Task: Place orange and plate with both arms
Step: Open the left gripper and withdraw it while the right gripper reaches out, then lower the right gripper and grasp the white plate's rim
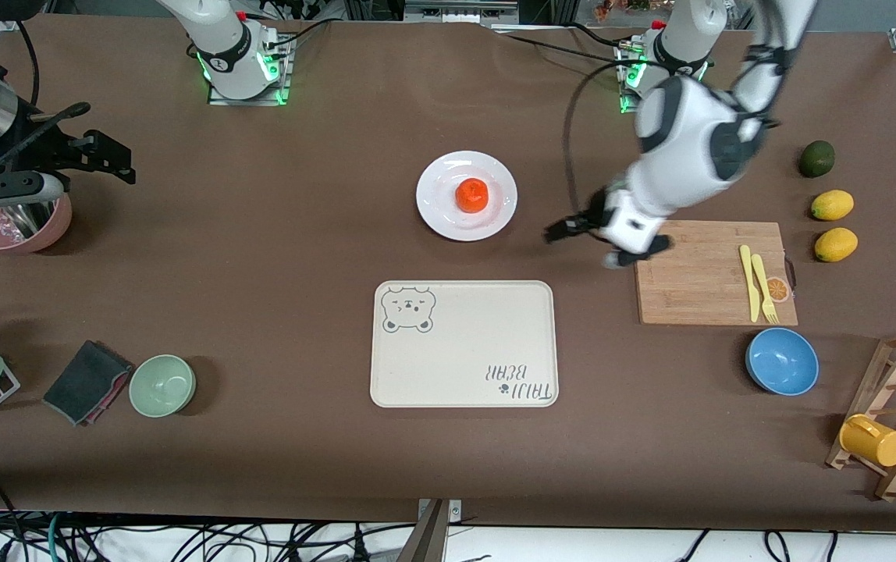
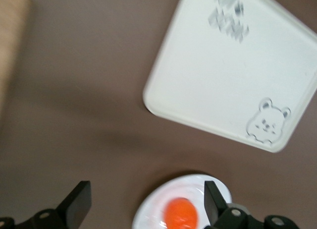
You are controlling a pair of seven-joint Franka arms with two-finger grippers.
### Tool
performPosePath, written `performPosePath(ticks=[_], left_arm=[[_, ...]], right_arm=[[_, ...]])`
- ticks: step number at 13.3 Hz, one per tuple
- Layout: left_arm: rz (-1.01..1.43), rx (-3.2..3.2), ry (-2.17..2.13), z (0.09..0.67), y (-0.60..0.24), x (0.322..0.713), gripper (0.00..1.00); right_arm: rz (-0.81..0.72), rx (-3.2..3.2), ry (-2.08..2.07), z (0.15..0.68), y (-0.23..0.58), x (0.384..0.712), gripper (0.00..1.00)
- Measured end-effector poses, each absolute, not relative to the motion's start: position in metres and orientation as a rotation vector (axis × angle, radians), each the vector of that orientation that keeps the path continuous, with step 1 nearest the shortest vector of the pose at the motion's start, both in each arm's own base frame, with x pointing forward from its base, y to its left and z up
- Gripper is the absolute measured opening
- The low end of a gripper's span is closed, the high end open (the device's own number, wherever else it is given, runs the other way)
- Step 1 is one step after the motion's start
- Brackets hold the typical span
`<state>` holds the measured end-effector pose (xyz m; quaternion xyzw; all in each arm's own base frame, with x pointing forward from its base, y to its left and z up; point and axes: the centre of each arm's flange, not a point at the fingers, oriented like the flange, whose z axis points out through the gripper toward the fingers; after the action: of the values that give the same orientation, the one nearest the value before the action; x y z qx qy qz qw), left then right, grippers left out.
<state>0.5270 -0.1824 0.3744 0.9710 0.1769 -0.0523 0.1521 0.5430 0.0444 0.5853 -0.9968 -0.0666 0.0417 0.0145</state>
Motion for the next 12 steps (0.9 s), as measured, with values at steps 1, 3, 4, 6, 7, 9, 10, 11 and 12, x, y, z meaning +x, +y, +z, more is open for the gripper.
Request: performPosePath(ticks=[1, 3, 4, 6, 7, 9, 10, 11, 12], left_arm=[[-0.096, 2.864, 0.450, 0.392, -0.159, 0.531, 1.00], [-0.013, 3.010, 0.300, 0.432, -0.130, 0.538, 1.00], [-0.020, 3.053, 0.215, 0.454, -0.121, 0.540, 1.00], [-0.081, 3.082, 0.136, 0.496, -0.105, 0.544, 1.00], [-0.102, 3.089, 0.129, 0.512, -0.095, 0.545, 1.00], [-0.139, 3.119, 0.131, 0.535, -0.077, 0.546, 1.00], [-0.150, 3.129, 0.133, 0.545, -0.072, 0.545, 1.00], [-0.160, 3.135, 0.134, 0.555, -0.071, 0.544, 1.00], [-0.169, 3.137, 0.134, 0.564, -0.070, 0.543, 1.00]], right_arm=[[0.139, -3.102, -0.218, 0.585, 0.048, 0.542, 1.00], [0.168, -3.099, -0.271, 0.583, 0.066, 0.539, 1.00], [0.177, -3.096, -0.308, 0.581, 0.079, 0.537, 1.00], [0.192, -3.092, -0.361, 0.576, 0.098, 0.536, 1.00], [0.200, -3.090, -0.374, 0.574, 0.103, 0.536, 1.00], [0.228, -3.084, -0.403, 0.566, 0.113, 0.537, 1.00], [0.244, -3.071, -0.429, 0.562, 0.124, 0.536, 1.00], [0.279, -3.033, -0.420, 0.555, 0.140, 0.533, 1.00], [0.339, -2.969, -0.371, 0.543, 0.157, 0.530, 1.00]])
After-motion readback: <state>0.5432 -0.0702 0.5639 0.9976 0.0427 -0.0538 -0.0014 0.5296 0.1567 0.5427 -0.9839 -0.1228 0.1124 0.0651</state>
